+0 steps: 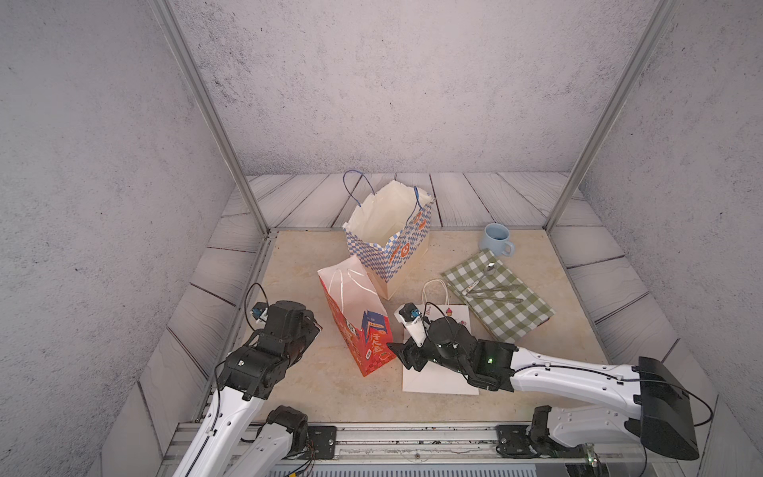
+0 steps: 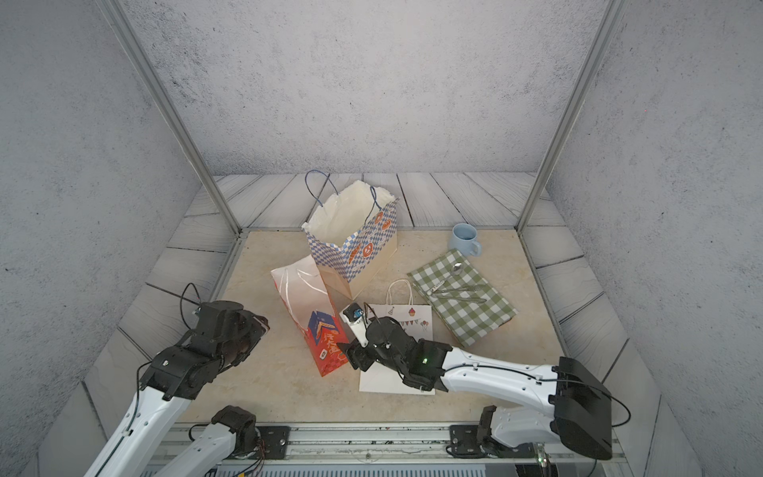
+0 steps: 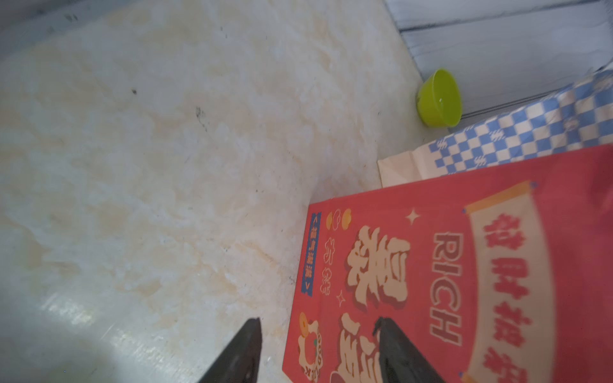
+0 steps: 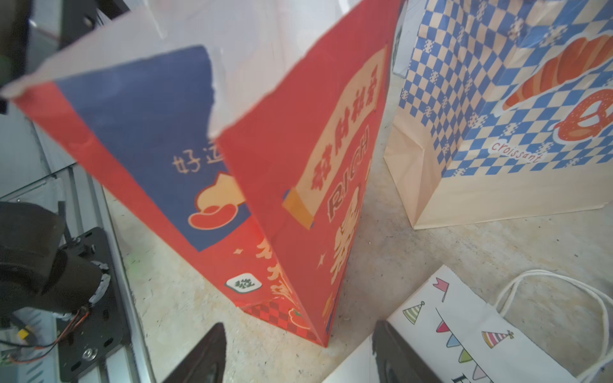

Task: Put away the paper bag
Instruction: Pick up the paper bag from the center of the board.

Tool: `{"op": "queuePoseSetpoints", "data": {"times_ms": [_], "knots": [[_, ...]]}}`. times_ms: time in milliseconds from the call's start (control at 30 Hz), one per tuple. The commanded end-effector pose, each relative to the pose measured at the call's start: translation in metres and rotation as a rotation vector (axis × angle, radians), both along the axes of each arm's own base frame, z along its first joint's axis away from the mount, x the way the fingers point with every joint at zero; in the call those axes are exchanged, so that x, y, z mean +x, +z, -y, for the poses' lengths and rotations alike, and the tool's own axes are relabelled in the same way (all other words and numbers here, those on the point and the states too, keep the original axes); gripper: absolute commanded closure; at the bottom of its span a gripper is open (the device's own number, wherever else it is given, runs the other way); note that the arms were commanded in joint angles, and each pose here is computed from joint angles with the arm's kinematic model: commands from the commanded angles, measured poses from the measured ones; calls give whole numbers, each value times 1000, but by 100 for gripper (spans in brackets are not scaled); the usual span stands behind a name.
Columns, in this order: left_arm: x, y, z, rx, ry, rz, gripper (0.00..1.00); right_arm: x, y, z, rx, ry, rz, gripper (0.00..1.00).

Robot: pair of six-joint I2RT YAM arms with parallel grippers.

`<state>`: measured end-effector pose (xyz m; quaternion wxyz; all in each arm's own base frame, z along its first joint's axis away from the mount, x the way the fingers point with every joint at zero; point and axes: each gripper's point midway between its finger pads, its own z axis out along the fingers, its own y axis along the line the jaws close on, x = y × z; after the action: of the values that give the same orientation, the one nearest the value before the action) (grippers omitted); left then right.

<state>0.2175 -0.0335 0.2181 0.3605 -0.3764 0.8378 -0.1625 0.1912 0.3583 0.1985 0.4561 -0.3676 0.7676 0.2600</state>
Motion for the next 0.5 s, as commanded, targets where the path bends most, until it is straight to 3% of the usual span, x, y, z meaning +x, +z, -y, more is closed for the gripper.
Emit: {"op": "queuePoseSetpoints", "data": {"times_ms": [0,467], "knots": [[1,28,-20,151,2,49,41,12,31,-11,84,-14,112,33],[4,67,-26,157,29,142,41,27,29,-34,100,-19,201,55]]}}
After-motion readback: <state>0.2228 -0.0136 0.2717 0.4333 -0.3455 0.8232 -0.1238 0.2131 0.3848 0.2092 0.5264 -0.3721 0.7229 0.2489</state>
